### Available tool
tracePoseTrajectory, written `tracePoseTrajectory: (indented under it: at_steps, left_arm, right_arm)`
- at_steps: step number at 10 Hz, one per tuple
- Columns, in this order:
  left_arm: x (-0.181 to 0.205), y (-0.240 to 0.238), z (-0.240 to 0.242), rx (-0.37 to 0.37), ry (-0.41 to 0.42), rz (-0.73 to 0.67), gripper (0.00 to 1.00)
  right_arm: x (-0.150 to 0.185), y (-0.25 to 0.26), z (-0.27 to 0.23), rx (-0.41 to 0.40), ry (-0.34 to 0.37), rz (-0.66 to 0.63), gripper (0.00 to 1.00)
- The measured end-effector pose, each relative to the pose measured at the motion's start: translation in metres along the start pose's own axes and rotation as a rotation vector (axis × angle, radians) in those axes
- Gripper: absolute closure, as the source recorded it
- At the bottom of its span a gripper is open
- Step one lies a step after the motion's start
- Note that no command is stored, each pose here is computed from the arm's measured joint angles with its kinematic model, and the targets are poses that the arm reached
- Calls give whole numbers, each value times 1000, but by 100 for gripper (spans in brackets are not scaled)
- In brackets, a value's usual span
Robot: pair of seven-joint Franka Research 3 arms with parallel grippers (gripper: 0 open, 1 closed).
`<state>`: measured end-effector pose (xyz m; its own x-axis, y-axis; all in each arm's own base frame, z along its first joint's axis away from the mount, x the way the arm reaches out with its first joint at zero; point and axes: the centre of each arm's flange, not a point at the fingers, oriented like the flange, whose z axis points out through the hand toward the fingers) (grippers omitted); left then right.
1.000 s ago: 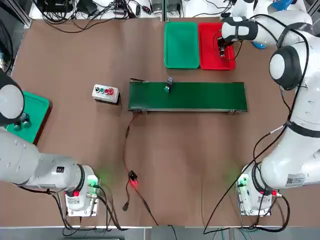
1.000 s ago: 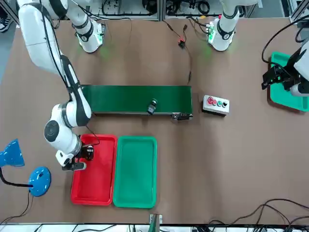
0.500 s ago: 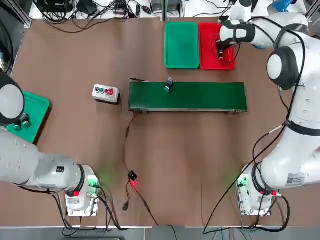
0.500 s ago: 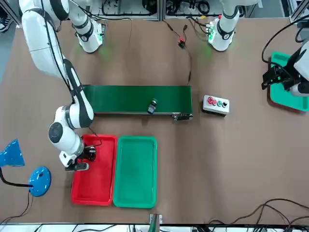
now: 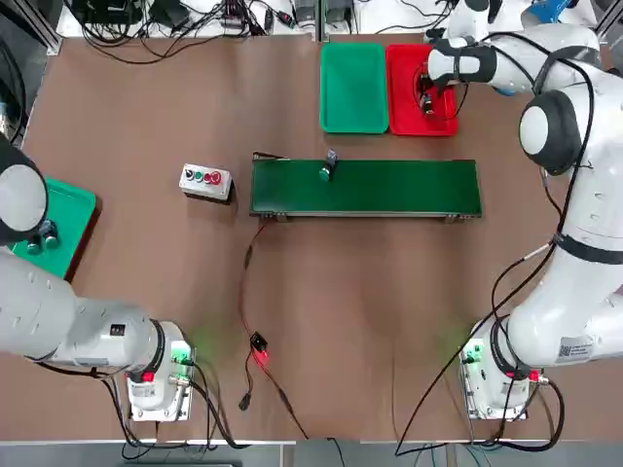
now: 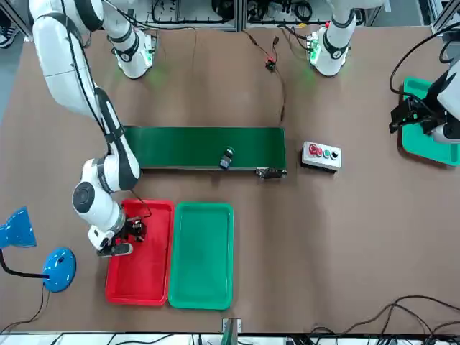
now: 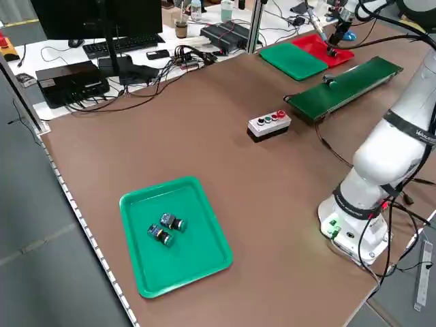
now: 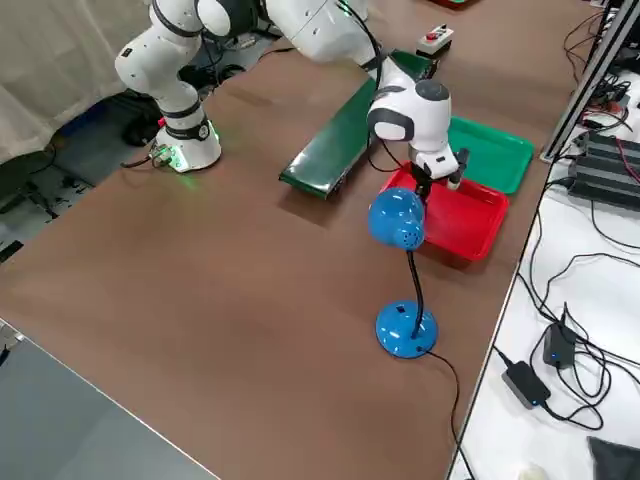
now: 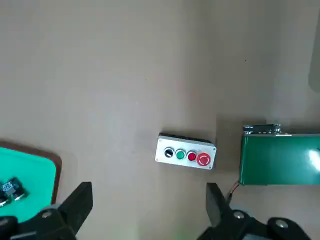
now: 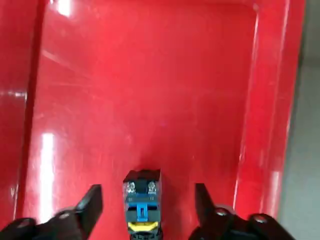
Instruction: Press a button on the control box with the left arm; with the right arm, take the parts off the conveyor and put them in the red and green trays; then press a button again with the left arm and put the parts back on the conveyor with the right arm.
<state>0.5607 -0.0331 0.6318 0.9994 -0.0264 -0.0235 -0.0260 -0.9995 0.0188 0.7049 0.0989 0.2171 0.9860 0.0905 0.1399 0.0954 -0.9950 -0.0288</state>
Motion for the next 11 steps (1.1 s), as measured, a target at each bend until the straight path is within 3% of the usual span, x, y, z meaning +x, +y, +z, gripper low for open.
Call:
tracePoseTrajectory:
  at_steps: [1, 3, 5, 8, 11]
  left_arm:
    - [0, 0, 0, 0, 0, 0, 0]
    - [0, 0, 0, 0, 0, 0, 0]
    - [0, 0, 0, 0, 1, 0, 0]
    - [0, 0, -1, 0, 1, 0, 0]
    - [0, 1, -1, 0, 1, 1, 0]
  right_arm:
    - [5, -1, -8, 0, 3, -2, 0]
    - [9, -12, -31, 1, -45, -16, 0]
    - [2, -56, -94, 1, -134, 1, 0]
    - [-39, -168, -174, -22, -236, 112, 0]
    - [-81, -226, -199, -15, -305, 314, 0]
